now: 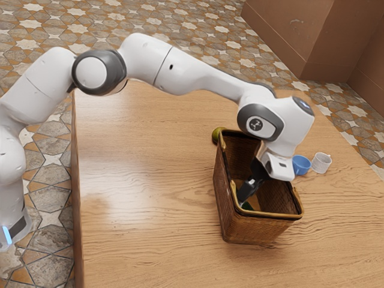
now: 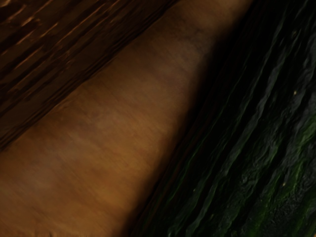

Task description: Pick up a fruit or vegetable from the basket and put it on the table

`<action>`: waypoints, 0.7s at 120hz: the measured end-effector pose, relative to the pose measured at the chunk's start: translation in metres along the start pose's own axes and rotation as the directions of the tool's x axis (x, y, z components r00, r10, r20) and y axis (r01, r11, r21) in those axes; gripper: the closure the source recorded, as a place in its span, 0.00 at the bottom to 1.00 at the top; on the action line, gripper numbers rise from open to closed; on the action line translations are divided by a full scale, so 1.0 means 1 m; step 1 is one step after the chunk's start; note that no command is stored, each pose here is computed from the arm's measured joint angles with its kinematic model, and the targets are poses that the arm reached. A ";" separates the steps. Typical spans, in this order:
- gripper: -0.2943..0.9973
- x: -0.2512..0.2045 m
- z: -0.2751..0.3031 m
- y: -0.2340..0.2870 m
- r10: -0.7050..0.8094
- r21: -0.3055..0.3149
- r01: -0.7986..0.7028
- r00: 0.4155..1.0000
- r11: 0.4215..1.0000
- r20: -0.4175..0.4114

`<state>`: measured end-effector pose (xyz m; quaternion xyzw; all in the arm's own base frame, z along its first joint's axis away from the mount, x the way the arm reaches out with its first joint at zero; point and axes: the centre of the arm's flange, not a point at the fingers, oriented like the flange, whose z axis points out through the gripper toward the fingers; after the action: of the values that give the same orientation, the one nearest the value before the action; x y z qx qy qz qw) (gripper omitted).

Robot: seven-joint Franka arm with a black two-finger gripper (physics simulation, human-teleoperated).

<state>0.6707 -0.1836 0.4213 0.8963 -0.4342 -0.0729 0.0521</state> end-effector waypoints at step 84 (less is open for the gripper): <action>0.51 0.004 0.006 0.004 -0.006 0.037 0.006 1.000 0.999 0.026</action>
<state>0.6690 -0.1899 0.4161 0.8974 -0.4334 -0.0767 0.0297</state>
